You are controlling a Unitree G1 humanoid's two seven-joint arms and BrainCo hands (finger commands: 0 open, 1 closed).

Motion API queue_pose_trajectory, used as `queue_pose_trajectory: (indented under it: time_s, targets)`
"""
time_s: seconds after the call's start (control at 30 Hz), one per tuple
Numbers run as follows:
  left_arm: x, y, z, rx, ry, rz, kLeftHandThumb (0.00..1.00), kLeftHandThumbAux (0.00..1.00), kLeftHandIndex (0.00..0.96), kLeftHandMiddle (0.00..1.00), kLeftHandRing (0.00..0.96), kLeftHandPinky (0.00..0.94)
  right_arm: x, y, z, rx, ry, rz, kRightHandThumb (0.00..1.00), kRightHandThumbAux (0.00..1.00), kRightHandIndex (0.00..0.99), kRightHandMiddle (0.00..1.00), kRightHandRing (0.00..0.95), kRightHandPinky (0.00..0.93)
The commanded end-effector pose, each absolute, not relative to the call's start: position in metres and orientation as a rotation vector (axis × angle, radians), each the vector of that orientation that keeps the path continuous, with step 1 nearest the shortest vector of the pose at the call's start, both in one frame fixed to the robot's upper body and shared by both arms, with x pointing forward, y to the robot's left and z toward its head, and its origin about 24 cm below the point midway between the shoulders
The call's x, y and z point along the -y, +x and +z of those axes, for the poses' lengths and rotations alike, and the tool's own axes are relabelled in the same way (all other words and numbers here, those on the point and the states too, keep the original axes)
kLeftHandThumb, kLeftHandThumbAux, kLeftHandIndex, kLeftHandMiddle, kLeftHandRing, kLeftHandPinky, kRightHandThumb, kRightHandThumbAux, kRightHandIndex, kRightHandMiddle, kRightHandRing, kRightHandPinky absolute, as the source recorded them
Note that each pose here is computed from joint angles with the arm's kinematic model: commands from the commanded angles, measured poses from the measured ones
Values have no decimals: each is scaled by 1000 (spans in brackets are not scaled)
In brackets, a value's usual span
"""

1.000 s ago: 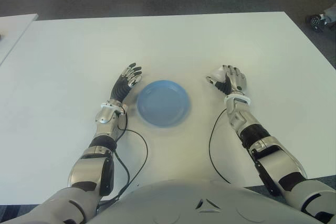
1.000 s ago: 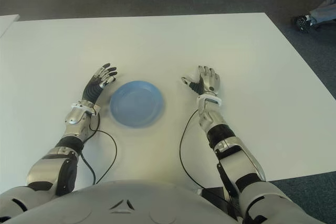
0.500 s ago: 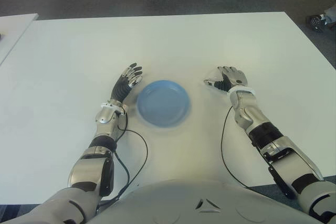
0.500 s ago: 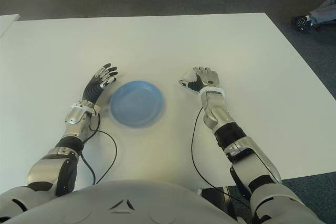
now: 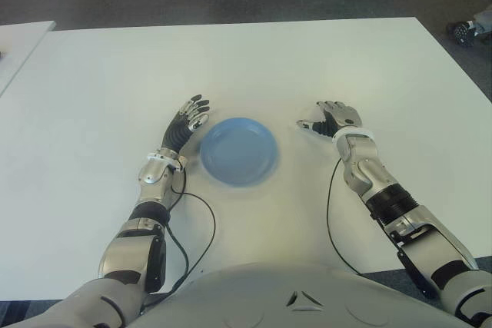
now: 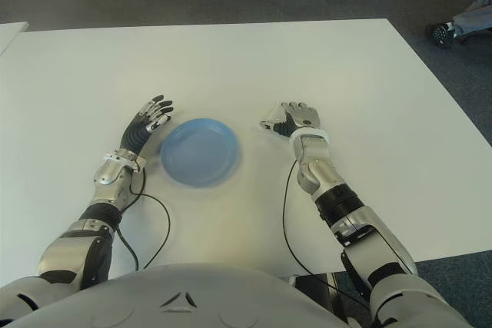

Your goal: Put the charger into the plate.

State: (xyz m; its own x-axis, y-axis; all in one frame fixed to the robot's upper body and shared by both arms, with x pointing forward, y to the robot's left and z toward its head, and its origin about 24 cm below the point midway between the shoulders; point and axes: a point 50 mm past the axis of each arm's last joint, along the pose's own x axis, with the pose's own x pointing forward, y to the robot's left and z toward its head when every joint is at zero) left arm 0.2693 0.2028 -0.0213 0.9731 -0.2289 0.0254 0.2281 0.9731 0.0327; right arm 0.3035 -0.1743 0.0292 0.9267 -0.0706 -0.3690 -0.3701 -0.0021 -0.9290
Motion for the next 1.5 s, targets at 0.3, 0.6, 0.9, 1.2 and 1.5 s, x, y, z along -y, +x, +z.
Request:
queue_pose_trajectory:
  time_s: [0.3, 0.6, 0.9, 1.2, 1.5]
  targets:
    - [-206, 262, -27, 8, 15, -235, 24, 495, 101, 157, 160, 175, 177, 286, 6, -463, -1521, 338, 285, 121, 0, 0, 0, 0]
    - [-207, 262, -26, 18, 28, -237, 17, 494, 101, 163, 161, 171, 177, 285, 7, -444, -1515, 327, 274, 129, 0, 0, 0, 0]
    - [-207, 261, -24, 35, 54, -248, 11, 481, 93, 165, 164, 171, 177, 285, 8, -423, -1509, 315, 293, 127, 0, 0, 0, 0]
    - [-208, 263, -22, 45, 76, -242, 7, 463, 99, 162, 154, 152, 176, 284, 8, -402, -1525, 316, 333, 124, 0, 0, 0, 0]
    - [-209, 262, -19, 67, 98, -237, 1, 454, 97, 160, 150, 146, 177, 283, 8, -362, -1532, 306, 361, 121, 0, 0, 0, 0]
